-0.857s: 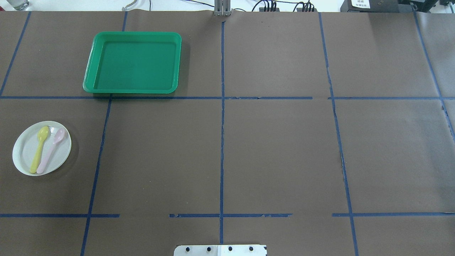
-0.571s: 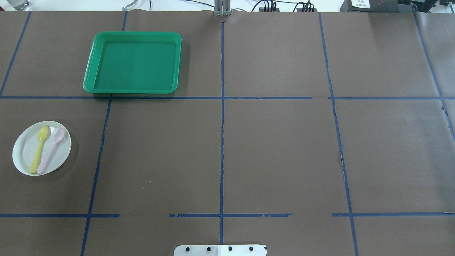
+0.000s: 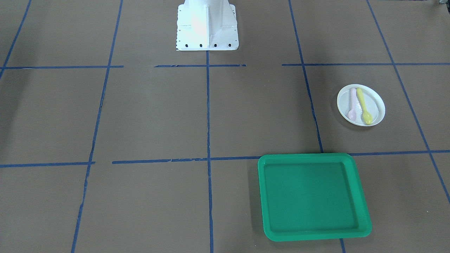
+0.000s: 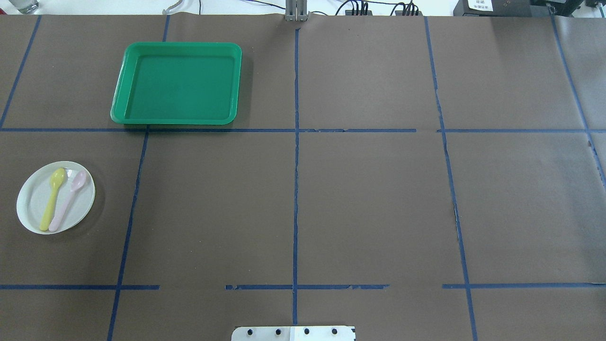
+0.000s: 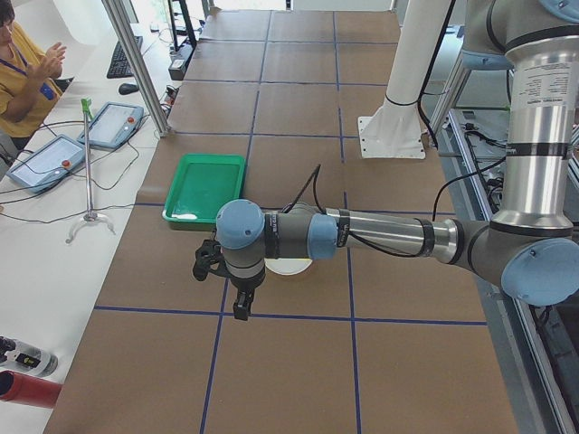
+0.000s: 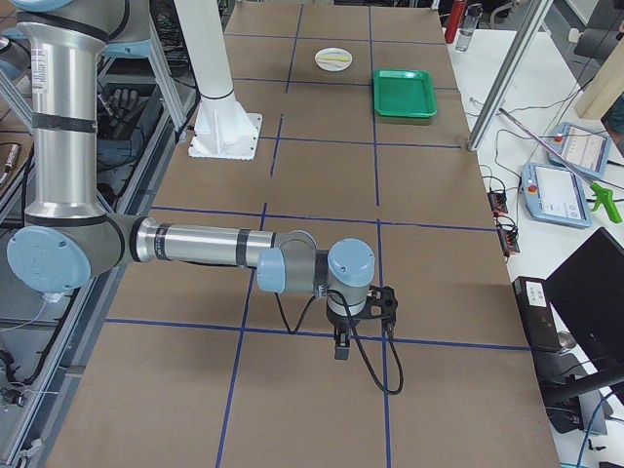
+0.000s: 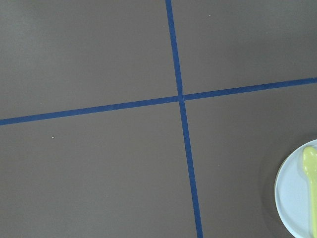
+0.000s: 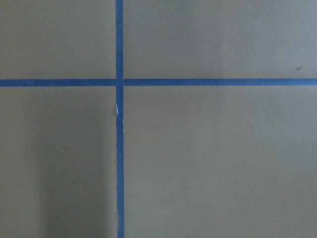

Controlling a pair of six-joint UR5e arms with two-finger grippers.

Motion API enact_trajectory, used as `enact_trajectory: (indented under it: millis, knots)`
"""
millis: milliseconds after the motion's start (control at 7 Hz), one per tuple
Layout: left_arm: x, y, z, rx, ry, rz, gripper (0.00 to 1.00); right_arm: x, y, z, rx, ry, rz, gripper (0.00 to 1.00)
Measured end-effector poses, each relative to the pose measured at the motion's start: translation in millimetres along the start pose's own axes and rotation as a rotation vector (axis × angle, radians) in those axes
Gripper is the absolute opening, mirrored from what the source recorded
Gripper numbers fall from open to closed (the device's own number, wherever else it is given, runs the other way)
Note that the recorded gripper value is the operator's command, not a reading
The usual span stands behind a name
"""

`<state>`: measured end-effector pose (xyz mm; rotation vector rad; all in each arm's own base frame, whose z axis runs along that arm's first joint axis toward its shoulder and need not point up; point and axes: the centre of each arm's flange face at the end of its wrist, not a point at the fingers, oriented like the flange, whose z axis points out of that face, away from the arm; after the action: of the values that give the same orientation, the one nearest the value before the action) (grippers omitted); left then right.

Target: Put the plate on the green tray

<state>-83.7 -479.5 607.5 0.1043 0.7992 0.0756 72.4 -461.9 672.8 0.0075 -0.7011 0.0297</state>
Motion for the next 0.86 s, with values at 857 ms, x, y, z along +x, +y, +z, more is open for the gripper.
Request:
enact_trajectory:
  millis: [857]
  knots:
    - [98.0,36.6,139.0,0.009,0.094,-0.218,1.0,0.0,0.0,0.0,0.0,0.0,0.0,1.0]
